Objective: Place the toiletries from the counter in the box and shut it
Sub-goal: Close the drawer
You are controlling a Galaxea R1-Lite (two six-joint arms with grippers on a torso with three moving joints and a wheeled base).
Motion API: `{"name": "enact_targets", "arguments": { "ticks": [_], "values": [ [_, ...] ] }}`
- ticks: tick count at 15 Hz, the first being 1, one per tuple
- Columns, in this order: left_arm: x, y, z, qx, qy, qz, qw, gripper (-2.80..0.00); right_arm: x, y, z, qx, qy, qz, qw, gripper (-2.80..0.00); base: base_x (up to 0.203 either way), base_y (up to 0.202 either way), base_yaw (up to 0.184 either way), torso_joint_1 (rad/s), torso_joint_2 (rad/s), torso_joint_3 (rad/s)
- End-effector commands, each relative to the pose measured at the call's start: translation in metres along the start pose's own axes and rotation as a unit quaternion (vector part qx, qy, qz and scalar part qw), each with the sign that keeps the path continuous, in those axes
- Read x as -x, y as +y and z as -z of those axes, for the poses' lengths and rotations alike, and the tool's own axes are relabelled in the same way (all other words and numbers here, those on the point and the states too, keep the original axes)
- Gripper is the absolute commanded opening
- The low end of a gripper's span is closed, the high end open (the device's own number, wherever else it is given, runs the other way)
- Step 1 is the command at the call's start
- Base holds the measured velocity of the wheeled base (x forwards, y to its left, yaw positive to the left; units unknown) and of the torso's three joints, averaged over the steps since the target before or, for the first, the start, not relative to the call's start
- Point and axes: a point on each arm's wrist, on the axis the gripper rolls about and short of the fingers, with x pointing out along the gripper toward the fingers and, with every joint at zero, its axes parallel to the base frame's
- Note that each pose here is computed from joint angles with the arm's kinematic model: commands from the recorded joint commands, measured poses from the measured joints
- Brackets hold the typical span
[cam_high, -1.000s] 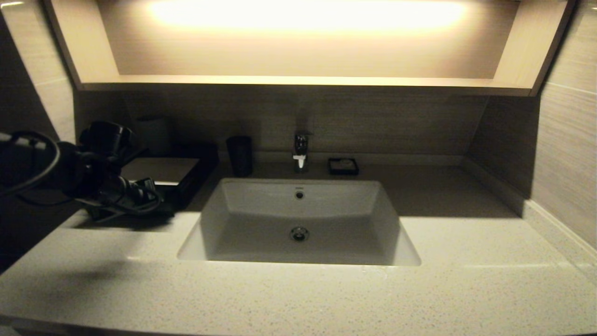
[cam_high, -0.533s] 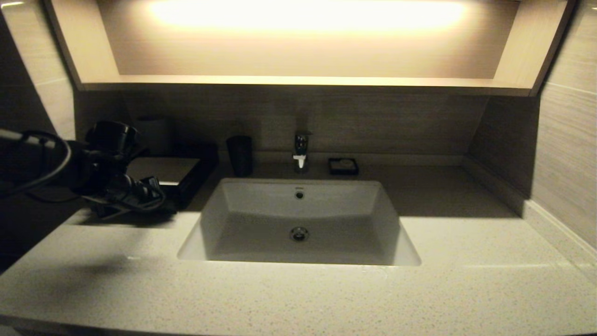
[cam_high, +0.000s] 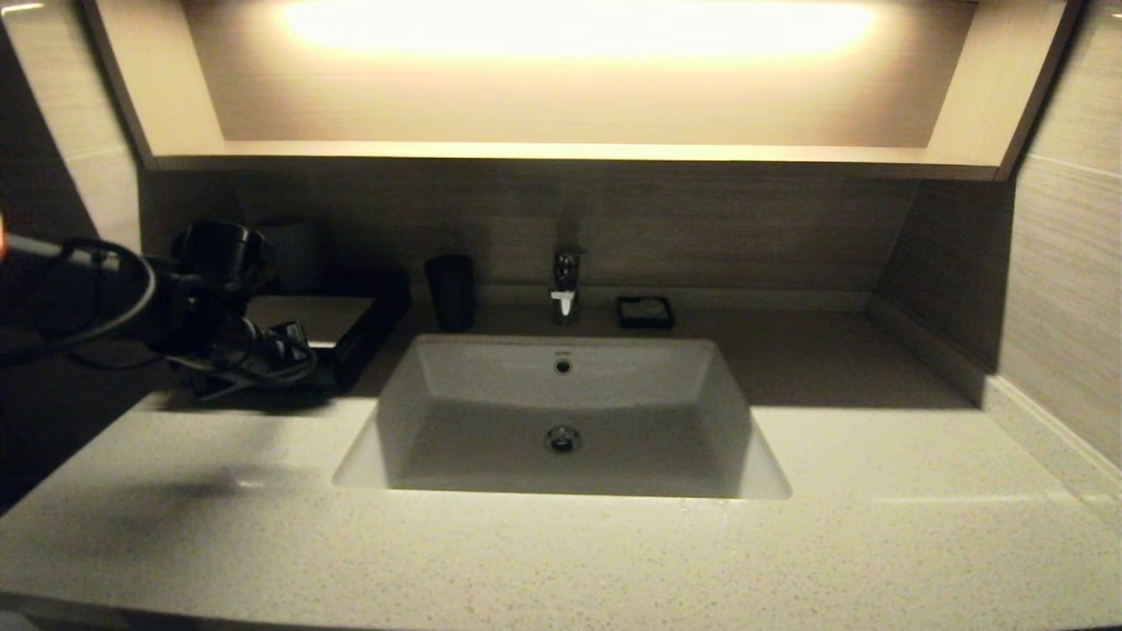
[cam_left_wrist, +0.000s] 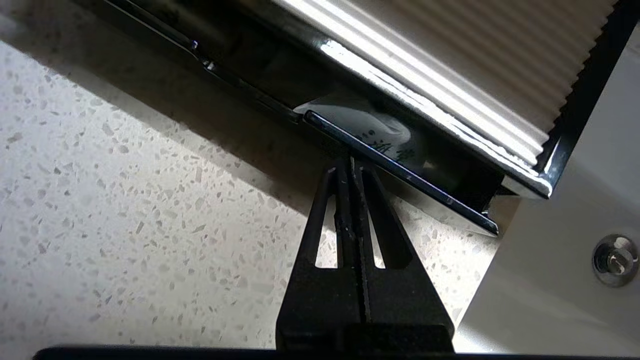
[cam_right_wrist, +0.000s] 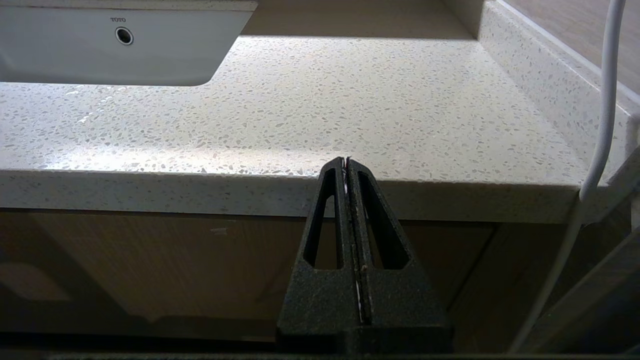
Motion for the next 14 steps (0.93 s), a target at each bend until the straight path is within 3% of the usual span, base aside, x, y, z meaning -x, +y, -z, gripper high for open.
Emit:
{"name": "enact_targets", "arguments": {
  "ticks": [1,14],
  "values": [
    [-0.0027,-0.0004,-0.0003,0.001,0.001,-0.001,1.0,-2.8,-0.0002,0.0,0.0004,0.0,0.001,0.0,1.0,-2.8,0.0,0.0,0.0,0.0,0.0,0.0],
    [-0.0106,-0.0044,-0.006,0.004,-0.004,0.001,1.0,-2.8,-0.0002,0.0,0.0004,0.0,0.001,0.0,1.0,-2.8,0.0,0.0,0.0,0.0,0.0,0.0]
  ]
}}
